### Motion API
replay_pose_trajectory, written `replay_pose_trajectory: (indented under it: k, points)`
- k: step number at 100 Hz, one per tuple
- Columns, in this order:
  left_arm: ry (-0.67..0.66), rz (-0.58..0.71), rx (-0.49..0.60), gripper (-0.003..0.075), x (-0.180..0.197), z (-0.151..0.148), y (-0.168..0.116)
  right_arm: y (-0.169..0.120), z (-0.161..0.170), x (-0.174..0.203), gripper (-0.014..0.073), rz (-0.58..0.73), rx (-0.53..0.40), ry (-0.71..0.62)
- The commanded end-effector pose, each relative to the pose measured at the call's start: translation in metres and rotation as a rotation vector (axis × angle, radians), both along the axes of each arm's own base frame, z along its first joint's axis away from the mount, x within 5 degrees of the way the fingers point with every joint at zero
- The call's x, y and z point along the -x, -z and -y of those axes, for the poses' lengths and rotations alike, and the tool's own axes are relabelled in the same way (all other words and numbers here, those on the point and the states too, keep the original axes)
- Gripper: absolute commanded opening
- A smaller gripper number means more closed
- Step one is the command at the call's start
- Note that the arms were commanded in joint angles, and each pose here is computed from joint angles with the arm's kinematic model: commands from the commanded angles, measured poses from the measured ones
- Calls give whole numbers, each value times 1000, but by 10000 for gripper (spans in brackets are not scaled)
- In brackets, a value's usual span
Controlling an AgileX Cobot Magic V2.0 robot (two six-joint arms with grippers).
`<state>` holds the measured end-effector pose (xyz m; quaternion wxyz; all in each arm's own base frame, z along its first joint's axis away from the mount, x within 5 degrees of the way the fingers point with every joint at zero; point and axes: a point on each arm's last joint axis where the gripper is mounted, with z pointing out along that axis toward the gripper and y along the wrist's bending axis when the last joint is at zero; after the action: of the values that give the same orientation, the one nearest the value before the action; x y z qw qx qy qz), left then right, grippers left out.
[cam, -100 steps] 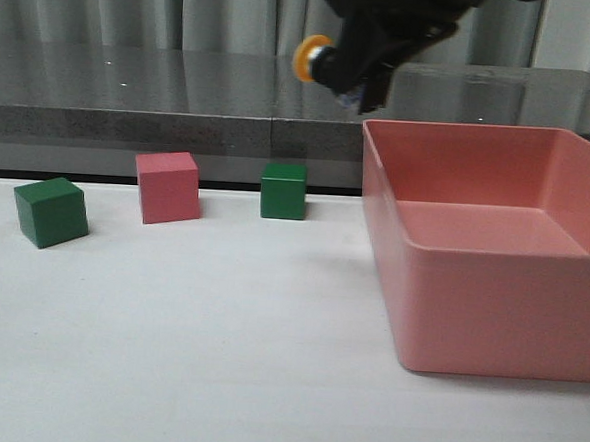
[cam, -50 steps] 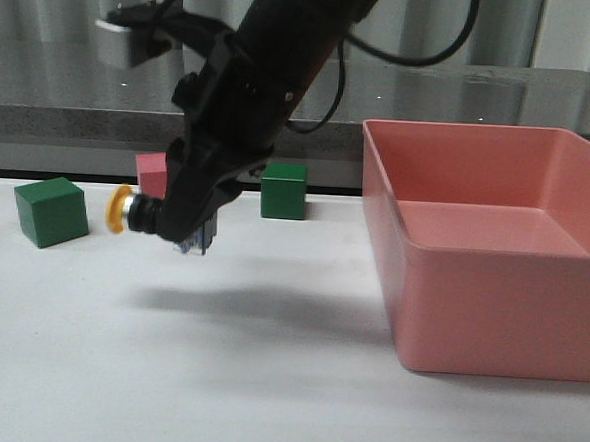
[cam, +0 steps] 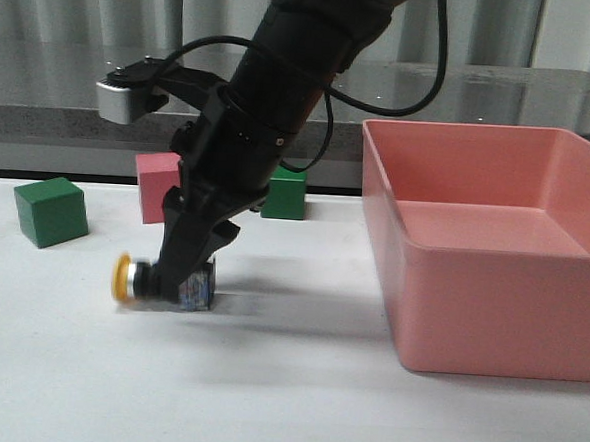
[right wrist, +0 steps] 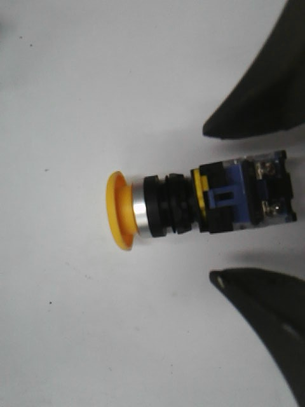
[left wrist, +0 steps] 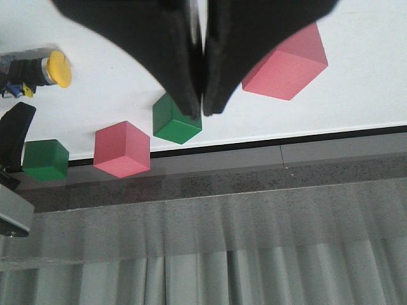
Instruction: Place and stand button with both arms
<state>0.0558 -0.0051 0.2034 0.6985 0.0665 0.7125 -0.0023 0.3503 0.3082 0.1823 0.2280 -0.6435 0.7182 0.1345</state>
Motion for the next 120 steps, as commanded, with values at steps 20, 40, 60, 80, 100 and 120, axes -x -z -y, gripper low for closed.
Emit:
replay_pose_trajectory:
  k: [20,40,60,80,100,120]
  points:
    - [15,65,20,-20,0,1,7,-52,0,2,520,90,-106,15]
    - [15,65,20,-20,0,1,7,-109,15,15,202,109,-189,96]
    - [15,65,20,-20,0,1,7,-178,57,30,-61,141,-293,216]
    - [15,65,20,-20,0,1,7,-238,121,51,-60,211,-408,398]
    - [15,65,20,-20,0,1,7,-244,191,83,-60,287,-459,633]
    - [15,65,20,-20,0,1,7,-225,247,141,-60,419,-553,850]
